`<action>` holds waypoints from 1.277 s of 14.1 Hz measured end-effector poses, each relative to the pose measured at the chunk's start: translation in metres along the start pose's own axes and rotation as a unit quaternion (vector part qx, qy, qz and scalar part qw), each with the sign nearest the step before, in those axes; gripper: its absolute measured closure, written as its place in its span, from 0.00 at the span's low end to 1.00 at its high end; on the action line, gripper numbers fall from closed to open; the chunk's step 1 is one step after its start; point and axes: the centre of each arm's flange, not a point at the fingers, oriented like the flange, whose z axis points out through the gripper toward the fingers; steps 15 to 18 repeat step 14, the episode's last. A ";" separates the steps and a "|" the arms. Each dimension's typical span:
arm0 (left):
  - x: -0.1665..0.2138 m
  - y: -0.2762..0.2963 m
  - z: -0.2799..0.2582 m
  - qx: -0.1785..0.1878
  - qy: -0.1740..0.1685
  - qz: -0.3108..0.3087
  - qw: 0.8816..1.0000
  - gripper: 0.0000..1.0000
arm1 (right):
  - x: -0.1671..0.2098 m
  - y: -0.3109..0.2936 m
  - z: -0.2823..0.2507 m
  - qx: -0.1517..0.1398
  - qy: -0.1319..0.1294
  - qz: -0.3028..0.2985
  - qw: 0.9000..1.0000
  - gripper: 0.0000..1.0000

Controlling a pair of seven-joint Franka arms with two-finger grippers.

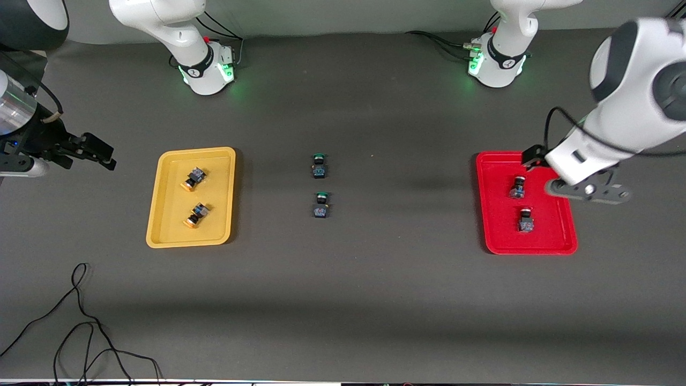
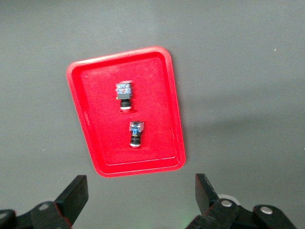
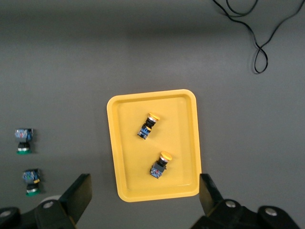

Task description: Place red and yellow buttons in trays

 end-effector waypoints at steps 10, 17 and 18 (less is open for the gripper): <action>-0.017 -0.062 -0.011 -0.013 -0.017 -0.060 0.998 0.00 | 0.001 0.021 0.002 0.010 -0.004 0.011 1.000 0.00; -0.022 -0.058 -0.024 -0.011 -0.010 -0.058 0.998 0.00 | 0.004 0.017 0.007 0.014 -0.005 0.010 1.000 0.00; -0.022 -0.058 -0.024 -0.011 -0.010 -0.058 0.998 0.00 | 0.004 0.017 0.007 0.014 -0.005 0.010 1.000 0.00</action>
